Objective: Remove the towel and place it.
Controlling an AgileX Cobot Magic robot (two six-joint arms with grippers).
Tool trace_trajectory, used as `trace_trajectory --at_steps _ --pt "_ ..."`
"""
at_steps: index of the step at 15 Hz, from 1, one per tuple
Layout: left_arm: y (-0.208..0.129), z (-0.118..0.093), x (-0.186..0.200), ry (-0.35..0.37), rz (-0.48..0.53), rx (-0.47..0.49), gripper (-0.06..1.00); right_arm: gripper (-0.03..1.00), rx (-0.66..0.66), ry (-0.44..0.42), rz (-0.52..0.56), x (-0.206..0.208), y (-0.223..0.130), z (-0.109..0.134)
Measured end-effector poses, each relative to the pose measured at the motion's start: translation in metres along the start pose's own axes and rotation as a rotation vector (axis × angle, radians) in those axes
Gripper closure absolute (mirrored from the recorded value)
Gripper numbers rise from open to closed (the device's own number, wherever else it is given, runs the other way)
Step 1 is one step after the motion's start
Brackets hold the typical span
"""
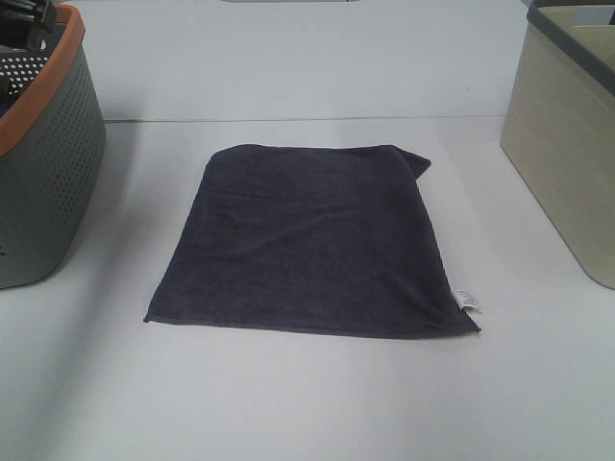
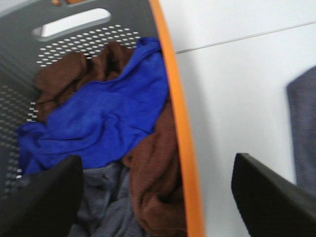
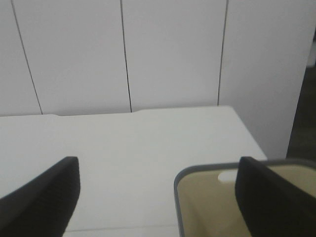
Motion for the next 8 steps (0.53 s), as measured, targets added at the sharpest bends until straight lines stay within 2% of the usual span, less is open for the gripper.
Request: trace_trajectory --at_steps 2,3,4,6,8 --pt "0.024 -0.003 0.015 -0.129 -0.026 0.059 0.17 0.13 -0.09 0.016 0.156 -0.004 -0.01 -0.007" --pt "0.034 0.001 0.024 -0.153 -0.037 0.075 0.17 0.13 -0.098 0.046 0.256 -0.006 -0.018 -0.003" --pt "0.038 0.004 0.028 -0.157 -0.036 0.083 0.17 0.13 -0.085 0.062 0.314 -0.007 -0.023 -0.001" --pt "0.041 0.011 0.04 -0.159 0.003 0.092 0.17 0.14 -0.036 0.081 0.529 -0.006 -0.039 0.002" --pt "0.033 0.012 0.047 -0.161 0.074 0.084 0.17 0.14 0.052 0.051 0.706 0.003 -0.047 -0.008"
Point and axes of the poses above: a point on each arm's last joint axis where the gripper is mounted, x pointing back along that axis away from the gripper, z along the wrist's bending axis when the last joint is at zero, y = z × x, the point moved 9 cm from there along -x, pointing out along that axis toward the gripper, and after that the axes turned 1 degree about -x, right-handed, at the moved point
